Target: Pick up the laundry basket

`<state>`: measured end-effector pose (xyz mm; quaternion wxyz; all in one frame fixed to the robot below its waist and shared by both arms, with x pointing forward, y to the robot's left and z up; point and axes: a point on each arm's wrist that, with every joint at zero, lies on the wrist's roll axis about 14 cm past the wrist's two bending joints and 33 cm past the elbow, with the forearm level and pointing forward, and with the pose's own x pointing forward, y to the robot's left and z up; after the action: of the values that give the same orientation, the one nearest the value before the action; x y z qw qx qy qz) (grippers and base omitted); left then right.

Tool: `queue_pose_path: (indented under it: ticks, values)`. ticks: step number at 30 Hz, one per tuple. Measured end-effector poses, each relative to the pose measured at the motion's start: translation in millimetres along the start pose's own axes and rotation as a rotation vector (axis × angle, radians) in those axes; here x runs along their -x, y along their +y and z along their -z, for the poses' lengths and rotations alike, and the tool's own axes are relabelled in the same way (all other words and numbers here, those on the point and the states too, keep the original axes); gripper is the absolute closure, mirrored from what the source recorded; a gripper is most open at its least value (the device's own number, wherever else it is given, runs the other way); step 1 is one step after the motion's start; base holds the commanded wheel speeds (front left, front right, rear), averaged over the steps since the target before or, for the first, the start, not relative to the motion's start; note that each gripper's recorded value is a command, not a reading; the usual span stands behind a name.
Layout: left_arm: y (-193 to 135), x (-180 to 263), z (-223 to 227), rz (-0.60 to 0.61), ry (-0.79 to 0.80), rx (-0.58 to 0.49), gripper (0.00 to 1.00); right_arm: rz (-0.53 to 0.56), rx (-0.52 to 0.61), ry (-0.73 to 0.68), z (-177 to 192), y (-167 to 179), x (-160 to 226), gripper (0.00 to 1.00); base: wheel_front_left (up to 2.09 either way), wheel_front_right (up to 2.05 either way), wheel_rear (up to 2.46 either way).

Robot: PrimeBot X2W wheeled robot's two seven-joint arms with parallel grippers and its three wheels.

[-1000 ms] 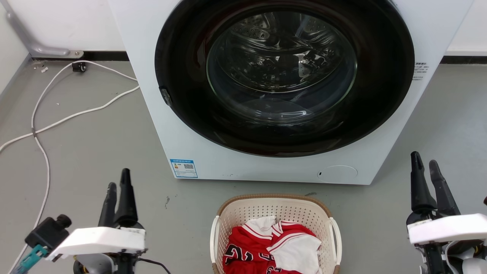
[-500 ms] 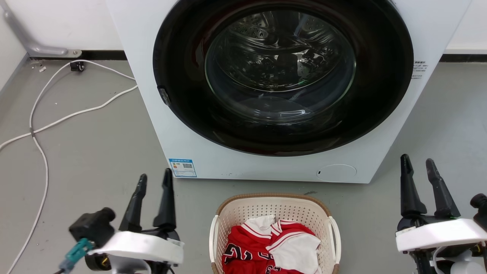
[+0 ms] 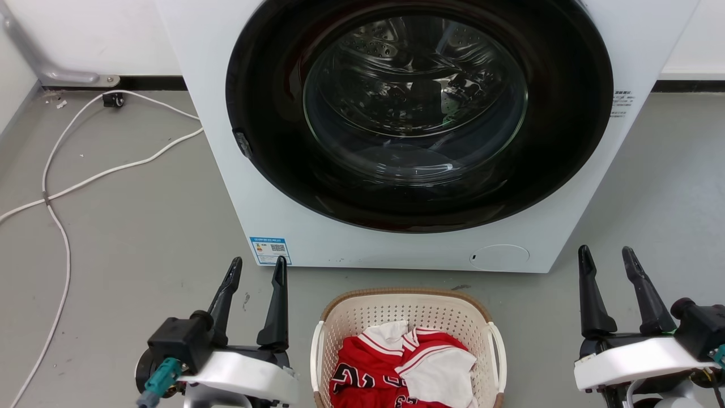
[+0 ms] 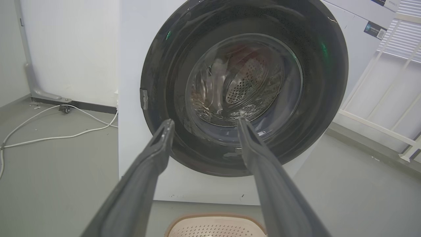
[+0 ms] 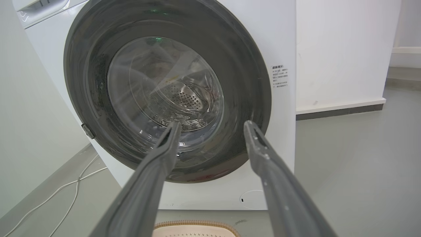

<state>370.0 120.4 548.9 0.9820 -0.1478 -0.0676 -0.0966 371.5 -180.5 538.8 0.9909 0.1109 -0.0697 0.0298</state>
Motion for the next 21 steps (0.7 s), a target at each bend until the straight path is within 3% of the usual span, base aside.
queue_pose_path:
  ticks: [21]
  values:
    - [3.1,8.0,39.1,-0.015,0.099,-0.164,0.0,0.022,0.166,0.071,24.8,-15.2,11.2,0.0,0.0,0.0,0.0]
